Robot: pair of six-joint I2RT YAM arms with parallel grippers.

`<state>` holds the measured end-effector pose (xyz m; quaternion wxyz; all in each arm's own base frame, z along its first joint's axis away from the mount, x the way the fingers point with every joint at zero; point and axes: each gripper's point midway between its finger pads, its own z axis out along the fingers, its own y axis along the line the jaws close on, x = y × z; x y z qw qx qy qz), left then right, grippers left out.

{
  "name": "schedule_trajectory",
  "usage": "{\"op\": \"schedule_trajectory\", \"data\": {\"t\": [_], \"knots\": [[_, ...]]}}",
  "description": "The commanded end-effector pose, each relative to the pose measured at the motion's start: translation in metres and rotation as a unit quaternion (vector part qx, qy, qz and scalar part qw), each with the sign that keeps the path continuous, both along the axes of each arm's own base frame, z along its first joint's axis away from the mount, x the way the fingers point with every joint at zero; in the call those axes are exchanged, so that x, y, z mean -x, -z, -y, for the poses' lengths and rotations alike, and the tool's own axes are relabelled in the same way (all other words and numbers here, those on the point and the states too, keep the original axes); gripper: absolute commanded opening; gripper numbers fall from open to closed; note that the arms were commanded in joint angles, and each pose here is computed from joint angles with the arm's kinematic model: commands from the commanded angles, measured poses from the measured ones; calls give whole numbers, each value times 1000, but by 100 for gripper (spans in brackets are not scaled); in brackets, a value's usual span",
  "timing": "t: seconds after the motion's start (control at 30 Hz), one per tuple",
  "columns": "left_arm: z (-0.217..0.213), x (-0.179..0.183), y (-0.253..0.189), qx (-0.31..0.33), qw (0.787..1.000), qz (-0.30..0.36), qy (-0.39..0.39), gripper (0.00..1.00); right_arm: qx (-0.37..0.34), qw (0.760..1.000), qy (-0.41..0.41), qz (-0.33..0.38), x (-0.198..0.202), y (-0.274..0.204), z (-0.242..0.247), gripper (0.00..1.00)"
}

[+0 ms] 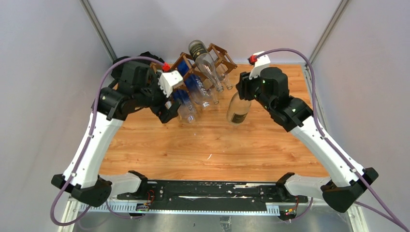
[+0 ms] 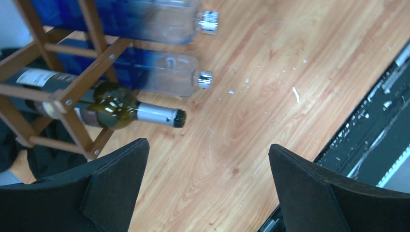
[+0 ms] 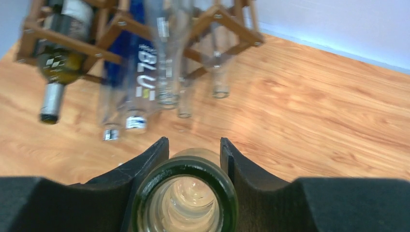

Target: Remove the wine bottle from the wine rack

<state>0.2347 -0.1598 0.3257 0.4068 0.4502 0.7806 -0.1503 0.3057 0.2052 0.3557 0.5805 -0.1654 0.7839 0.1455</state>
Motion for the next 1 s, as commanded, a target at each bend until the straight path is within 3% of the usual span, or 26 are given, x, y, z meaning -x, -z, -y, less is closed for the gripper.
{"op": "schedule_trajectory", "data": {"t": [0.0,0.43,0.97], "knots": [[-13,-14,-3,12,998,-44,-51,100,-30,992,79,94,-31,-62,47,0],[-21,-44,0,9,993,-61,-103,100,-19,978,183,96,-131,-39,105,0],[-12,-51,-5,26,993,-67,-90,100,-20,973,204,108,-244,-10,107,0]]}}
